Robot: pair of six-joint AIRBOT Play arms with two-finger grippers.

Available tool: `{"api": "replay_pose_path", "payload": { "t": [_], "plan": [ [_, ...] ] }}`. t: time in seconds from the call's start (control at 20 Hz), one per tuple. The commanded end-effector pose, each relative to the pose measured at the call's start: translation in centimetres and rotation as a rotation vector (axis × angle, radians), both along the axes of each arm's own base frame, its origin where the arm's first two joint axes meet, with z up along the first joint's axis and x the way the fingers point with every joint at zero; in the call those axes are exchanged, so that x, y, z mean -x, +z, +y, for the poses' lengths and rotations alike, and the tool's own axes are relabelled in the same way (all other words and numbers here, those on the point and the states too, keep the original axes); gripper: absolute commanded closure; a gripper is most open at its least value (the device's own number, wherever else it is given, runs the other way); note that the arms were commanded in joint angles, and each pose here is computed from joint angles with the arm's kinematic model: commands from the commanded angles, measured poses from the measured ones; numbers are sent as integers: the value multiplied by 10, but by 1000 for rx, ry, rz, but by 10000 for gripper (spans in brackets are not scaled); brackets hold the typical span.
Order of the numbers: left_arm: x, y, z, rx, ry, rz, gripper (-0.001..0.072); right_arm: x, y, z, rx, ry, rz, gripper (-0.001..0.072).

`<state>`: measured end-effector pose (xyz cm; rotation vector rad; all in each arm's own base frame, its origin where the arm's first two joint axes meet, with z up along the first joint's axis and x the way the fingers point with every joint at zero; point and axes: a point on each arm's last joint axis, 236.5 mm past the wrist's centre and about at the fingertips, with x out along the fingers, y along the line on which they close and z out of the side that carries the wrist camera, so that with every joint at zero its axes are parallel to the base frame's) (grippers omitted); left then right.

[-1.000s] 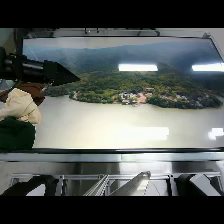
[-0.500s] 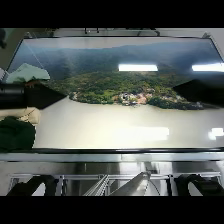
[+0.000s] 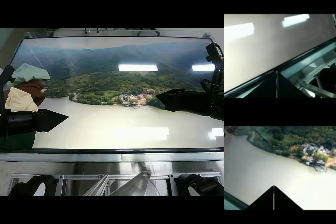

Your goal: Fold the shirts.

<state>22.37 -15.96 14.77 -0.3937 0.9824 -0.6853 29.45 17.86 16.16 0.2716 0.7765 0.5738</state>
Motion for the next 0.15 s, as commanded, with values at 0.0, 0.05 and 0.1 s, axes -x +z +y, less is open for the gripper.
{"api": "replay_pose_path", "payload": {
  "t": [0.0,0.05,0.1],
  "plan": [
    [0,-2,1,-1,7,-2,690,1,0,2,-6,2,1,697],
    [0,-2,1,-1,7,-2,690,1,0,2,-6,2,2,698],
    [0,-2,1,-1,7,-2,690,1,0,2,-6,2,2,697]
  ]
}}
